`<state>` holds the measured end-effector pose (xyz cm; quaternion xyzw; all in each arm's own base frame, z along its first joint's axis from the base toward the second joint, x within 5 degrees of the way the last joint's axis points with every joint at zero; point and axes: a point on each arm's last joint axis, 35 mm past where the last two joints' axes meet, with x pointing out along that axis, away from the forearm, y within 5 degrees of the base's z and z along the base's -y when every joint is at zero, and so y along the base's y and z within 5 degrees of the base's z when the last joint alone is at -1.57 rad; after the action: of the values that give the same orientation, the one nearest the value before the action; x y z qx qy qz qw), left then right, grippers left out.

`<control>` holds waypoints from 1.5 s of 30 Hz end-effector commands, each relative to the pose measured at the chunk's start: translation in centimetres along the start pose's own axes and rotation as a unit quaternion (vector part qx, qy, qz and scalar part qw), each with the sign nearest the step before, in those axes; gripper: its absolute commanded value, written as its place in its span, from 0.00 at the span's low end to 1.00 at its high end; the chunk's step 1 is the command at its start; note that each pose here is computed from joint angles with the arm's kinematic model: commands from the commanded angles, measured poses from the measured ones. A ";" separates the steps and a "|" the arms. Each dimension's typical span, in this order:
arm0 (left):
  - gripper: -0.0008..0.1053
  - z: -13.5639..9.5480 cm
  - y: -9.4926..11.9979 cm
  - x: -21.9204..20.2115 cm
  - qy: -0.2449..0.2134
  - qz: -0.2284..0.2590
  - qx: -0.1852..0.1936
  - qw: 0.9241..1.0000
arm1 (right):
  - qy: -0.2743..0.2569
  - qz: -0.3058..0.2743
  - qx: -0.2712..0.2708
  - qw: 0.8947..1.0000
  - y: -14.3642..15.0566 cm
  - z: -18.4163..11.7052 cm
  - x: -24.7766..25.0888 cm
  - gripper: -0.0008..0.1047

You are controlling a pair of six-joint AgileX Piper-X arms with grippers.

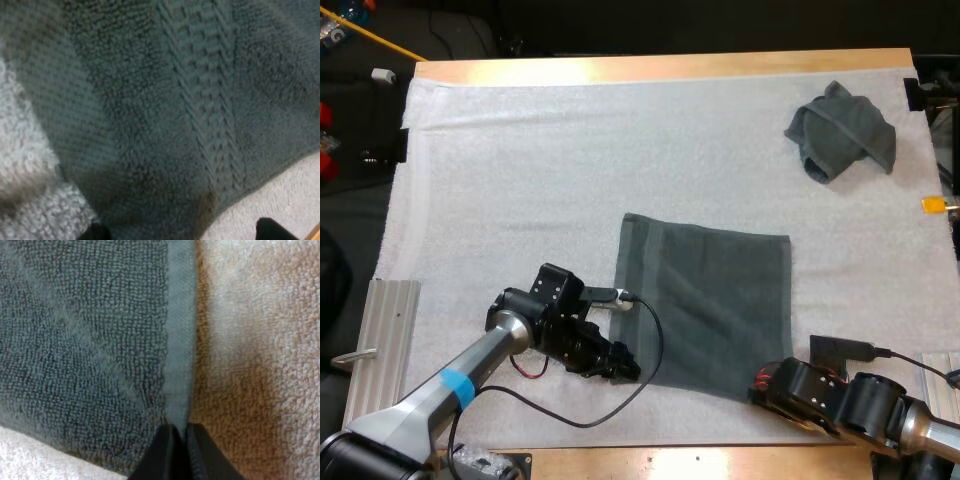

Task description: Pick towel from pile, fold and stack

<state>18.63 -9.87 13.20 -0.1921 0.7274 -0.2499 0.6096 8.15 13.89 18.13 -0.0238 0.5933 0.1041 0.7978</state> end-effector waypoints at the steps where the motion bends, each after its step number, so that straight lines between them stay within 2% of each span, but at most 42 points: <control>1: 0.57 0.0 0.1 0.4 0.005 0.001 -0.008 1.000 | -0.002 -0.002 -0.001 1.000 0.0 0.2 -0.2 0.01; 4: 0.49 0.1 0.4 0.6 0.011 0.003 -0.015 1.000 | -0.002 -0.002 -0.001 1.000 0.0 0.2 -0.2 0.01; 6: 0.40 0.1 0.4 0.7 0.012 0.003 -0.015 1.000 | -0.002 -0.002 -0.001 1.000 0.0 0.2 -0.2 0.01; 9: 0.20 0.1 0.4 0.7 0.012 0.003 -0.016 1.000 | -0.002 -0.002 -0.001 1.000 0.0 0.2 -0.2 0.01; 11: 0.04 0.0 0.4 0.7 0.013 0.004 -0.017 1.000 | -0.002 -0.002 -0.001 1.000 0.0 0.2 -0.2 0.01; 12: 0.01 0.0 0.4 0.7 0.014 0.004 -0.017 1.000 | -0.002 -0.002 -0.001 1.000 0.0 0.2 -0.2 0.01; 16: 0.01 -0.6 0.3 0.5 0.037 -0.011 -0.022 0.999 | 0.002 0.002 -0.010 1.000 0.0 0.1 -0.2 0.01; 19: 0.01 -1.7 -0.1 -0.3 0.056 -0.015 -0.011 0.998 | 0.006 0.011 -0.015 1.000 0.0 0.2 -1.0 0.01; 24: 0.01 -4.4 -1.0 -2.6 0.079 -0.011 0.010 0.997 | -0.016 0.038 -0.020 0.999 0.2 0.9 -4.0 0.01; 29: 0.01 -5.8 -1.9 -4.3 0.056 -0.017 0.035 0.998 | -0.035 0.075 -0.022 0.996 0.9 0.9 -5.9 0.01; 34: 0.01 -4.6 -2.2 -4.1 0.025 -0.049 0.029 0.998 | -0.046 0.082 0.005 0.996 1.3 1.3 -5.4 0.01; 37: 0.01 -3.4 -2.1 -3.7 0.015 -0.095 0.004 0.995 | -0.064 0.091 0.036 0.993 1.5 2.6 -4.9 0.01; 40: 0.01 -1.7 -1.8 -3.5 0.005 -0.157 -0.026 0.987 | -0.074 0.097 0.080 0.989 1.3 4.4 -3.9 0.01; 42: 0.01 -0.4 -1.2 -3.5 -0.005 -0.200 -0.050 0.978 | -0.075 0.106 0.116 0.985 0.8 5.9 -3.1 0.01; 45: 0.01 1.3 -0.3 -3.5 -0.019 -0.239 -0.089 0.967 | -0.085 0.121 0.164 0.975 -0.3 8.0 -2.1 0.01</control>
<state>20.27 -8.11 15.72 -0.4099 0.6750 -0.3104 0.5291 14.96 14.58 22.23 0.1815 0.5365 0.0940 0.8188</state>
